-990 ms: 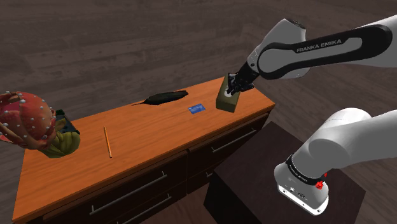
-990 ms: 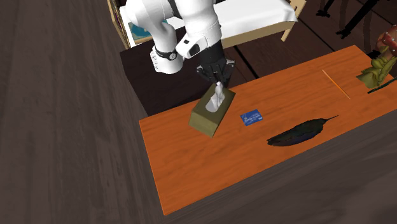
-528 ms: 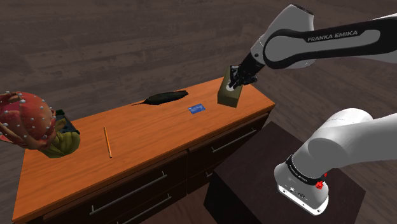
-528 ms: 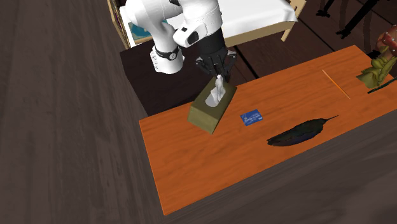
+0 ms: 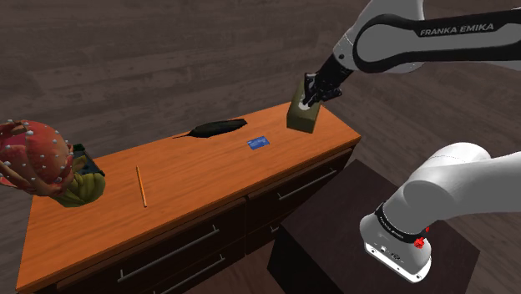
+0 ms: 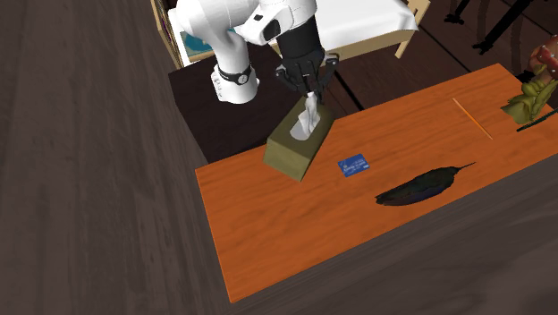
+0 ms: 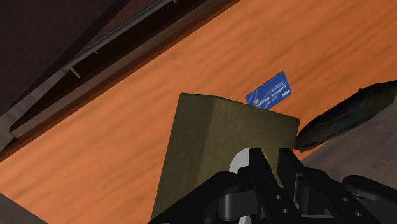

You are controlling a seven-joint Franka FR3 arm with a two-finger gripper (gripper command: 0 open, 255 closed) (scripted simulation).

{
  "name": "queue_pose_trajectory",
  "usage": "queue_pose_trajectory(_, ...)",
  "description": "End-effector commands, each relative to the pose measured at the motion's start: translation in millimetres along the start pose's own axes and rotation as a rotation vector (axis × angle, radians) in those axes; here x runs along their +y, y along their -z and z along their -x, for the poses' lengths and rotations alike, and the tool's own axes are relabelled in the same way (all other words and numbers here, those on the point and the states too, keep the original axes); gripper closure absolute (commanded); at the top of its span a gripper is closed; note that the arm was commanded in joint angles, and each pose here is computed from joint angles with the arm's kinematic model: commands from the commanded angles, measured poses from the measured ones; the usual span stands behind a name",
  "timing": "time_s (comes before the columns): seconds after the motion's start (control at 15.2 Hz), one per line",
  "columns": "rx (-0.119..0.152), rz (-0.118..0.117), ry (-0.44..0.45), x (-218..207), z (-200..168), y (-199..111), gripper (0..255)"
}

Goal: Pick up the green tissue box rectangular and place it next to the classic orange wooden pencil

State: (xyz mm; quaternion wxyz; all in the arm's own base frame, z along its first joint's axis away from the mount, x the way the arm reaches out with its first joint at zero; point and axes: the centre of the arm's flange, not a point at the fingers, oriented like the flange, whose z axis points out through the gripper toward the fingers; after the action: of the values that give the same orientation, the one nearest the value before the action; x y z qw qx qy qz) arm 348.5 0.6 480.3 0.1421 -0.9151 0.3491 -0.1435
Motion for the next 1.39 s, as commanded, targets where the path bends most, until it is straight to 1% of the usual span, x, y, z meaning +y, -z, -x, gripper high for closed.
queue_pose_trajectory(0.0,0.000,0.000,0.000,-3,-2,10,255)
queue_pose_trajectory(1.19,0.000,0.000,0.000,-38,-18,98,255)
queue_pose_trajectory(1.25,0.000,0.000,0.000,-38,-18,99,255)
queue_pose_trajectory(1.32,0.000,0.000,0.000,-50,-13,95,255)
